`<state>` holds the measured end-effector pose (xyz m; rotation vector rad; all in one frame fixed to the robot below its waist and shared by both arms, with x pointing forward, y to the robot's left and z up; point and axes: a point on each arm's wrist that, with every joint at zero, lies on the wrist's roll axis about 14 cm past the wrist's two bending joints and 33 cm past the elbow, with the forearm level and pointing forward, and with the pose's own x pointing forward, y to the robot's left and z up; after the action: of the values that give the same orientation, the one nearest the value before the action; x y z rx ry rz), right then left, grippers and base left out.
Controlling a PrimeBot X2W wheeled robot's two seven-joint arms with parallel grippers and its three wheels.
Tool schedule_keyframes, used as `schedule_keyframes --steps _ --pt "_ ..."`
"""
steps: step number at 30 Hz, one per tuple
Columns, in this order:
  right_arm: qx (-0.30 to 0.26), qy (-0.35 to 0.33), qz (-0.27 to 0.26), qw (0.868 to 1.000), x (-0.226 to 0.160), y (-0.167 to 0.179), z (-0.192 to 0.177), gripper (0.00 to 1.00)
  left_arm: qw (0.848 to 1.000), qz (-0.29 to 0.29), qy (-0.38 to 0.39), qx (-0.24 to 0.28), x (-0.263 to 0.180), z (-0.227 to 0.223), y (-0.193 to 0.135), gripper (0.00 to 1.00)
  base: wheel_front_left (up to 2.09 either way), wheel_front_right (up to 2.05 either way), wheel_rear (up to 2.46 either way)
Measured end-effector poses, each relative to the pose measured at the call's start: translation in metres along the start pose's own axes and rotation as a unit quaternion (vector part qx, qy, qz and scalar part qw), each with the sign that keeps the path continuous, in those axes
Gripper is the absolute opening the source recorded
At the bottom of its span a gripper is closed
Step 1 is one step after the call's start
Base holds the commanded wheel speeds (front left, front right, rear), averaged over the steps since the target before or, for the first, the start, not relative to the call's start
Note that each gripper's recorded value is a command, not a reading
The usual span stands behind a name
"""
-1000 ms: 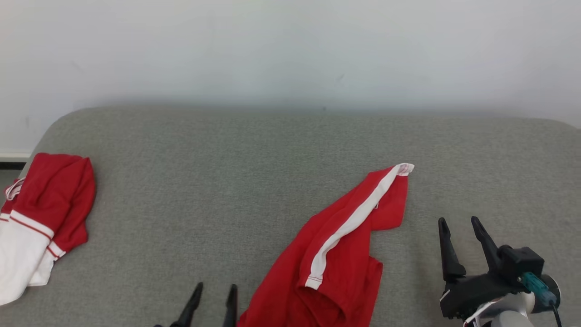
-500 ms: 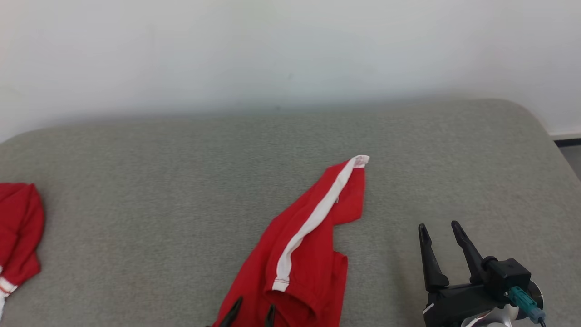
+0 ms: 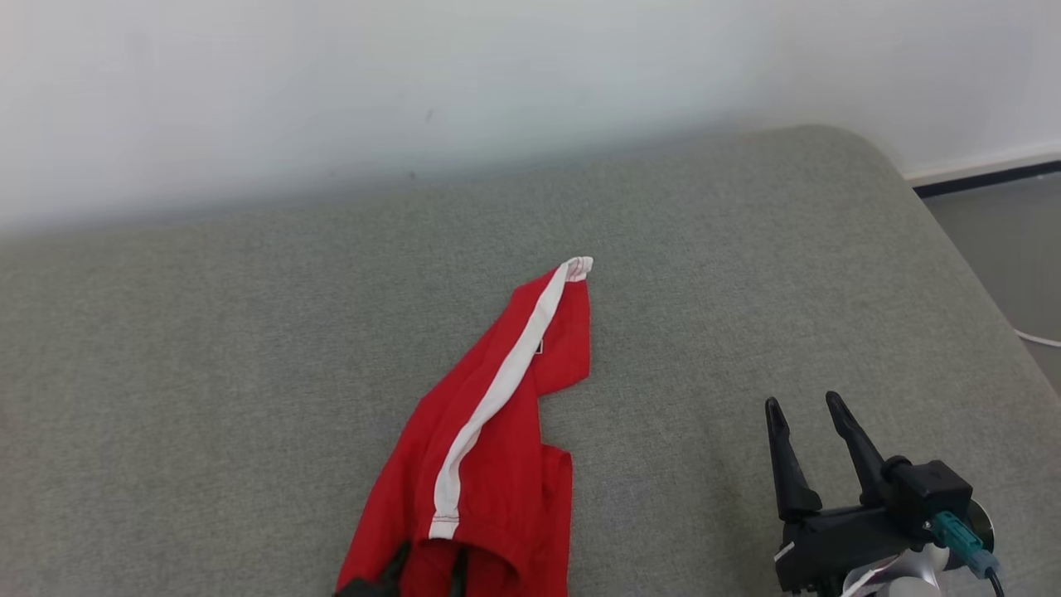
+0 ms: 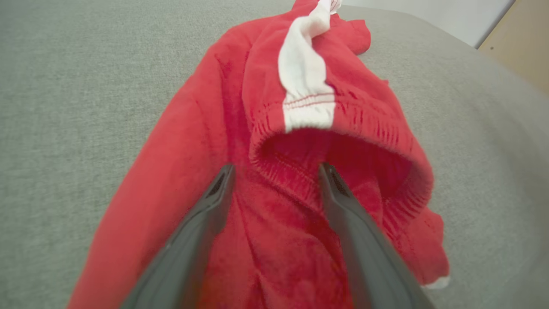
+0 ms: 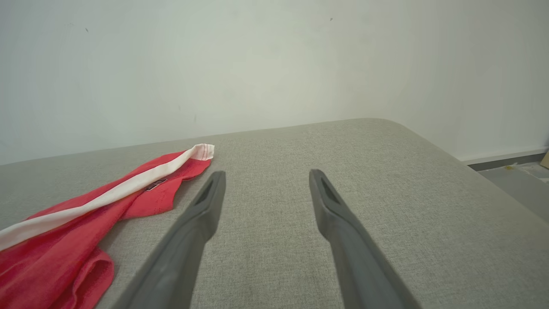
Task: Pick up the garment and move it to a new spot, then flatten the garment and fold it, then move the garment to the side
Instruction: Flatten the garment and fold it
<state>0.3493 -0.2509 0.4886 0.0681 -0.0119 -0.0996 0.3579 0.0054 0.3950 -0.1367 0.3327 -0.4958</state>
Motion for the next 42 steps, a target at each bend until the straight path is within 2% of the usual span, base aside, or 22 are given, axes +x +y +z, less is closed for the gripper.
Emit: schedule_keyframes --steps 1,6,8,12,17,18,19,20,29,30,31,32,33,37,42 --pt "0.0 0.0 -0.001 1.0 0.001 -0.001 0.0 1.0 1.0 -0.002 0.0 0.0 0.003 0.0 0.0 0.0 0.0 0.0 0.0" --pt "0.003 0.005 -0.009 1.0 0.0 -0.003 -0.003 1.0 1.0 -0.009 -0.014 0.009 0.013 0.011 -0.001 0.0 0.0 0.0 0.0" --pt "0.005 0.006 -0.011 1.0 0.001 -0.004 -0.004 1.0 0.999 -0.006 -0.029 0.027 0.015 0.021 0.003 0.0 0.0 0.0 0.0" --pt "0.017 0.007 -0.005 1.0 0.005 0.003 -0.007 1.0 0.994 0.018 -0.086 0.067 0.017 0.061 0.027 0.0 0.0 0.0 0.0" --pt "0.032 0.01 0.013 0.999 0.01 0.021 -0.01 1.0 0.977 0.022 -0.159 0.142 0.017 0.123 0.051 0.0 0.0 0.0 0.0" --pt "0.032 0.01 0.013 0.999 0.01 0.021 -0.01 1.0 0.977 0.022 -0.159 0.142 0.017 0.123 0.051 0.0 0.0 0.0 0.0" --pt "0.036 0.01 0.018 0.999 0.012 0.026 -0.011 1.0 0.968 0.019 -0.177 0.177 0.017 0.143 0.058 0.0 0.0 0.0 0.0" --pt "0.036 0.01 0.018 0.999 0.012 0.026 -0.011 1.0 0.968 0.019 -0.177 0.177 0.017 0.143 0.058 0.0 0.0 0.0 0.0" --pt "0.035 0.015 0.016 0.999 0.018 0.024 -0.014 1.0 0.938 0.019 -0.172 0.302 0.031 0.182 0.101 0.0 0.0 0.0 0.0" --pt "0.033 0.017 0.012 0.999 0.018 0.021 -0.015 1.0 0.936 0.022 -0.17 0.308 0.033 0.184 0.106 0.07 0.0 0.0 0.0" --pt "0.031 0.019 0.009 0.999 0.017 0.018 -0.016 1.0 0.935 0.026 -0.166 0.313 0.035 0.185 0.112 0.29 0.0 0.0 0.0" --pt "0.03 0.02 0.006 0.999 0.016 0.016 -0.016 1.0 0.936 0.03 -0.159 0.313 0.037 0.182 0.117 0.77 0.0 0.0 0.0" --pt "0.029 0.021 0.003 0.999 0.015 0.013 -0.017 1.0 0.939 0.036 -0.146 0.309 0.039 0.175 0.123 1.0 0.0 0.0 0.0" --pt "0.028 0.024 -0.01 0.999 0.011 0.005 -0.018 1.0 0.958 0.078 -0.118 0.249 0.042 0.149 0.144 1.0 0.0 0.0 0.0" --pt "0.027 0.025 -0.02 0.999 0.009 -0.002 -0.018 1.0 0.97 0.136 -0.092 0.177 0.03 0.114 0.16 1.0 0.0 0.0 0.0"
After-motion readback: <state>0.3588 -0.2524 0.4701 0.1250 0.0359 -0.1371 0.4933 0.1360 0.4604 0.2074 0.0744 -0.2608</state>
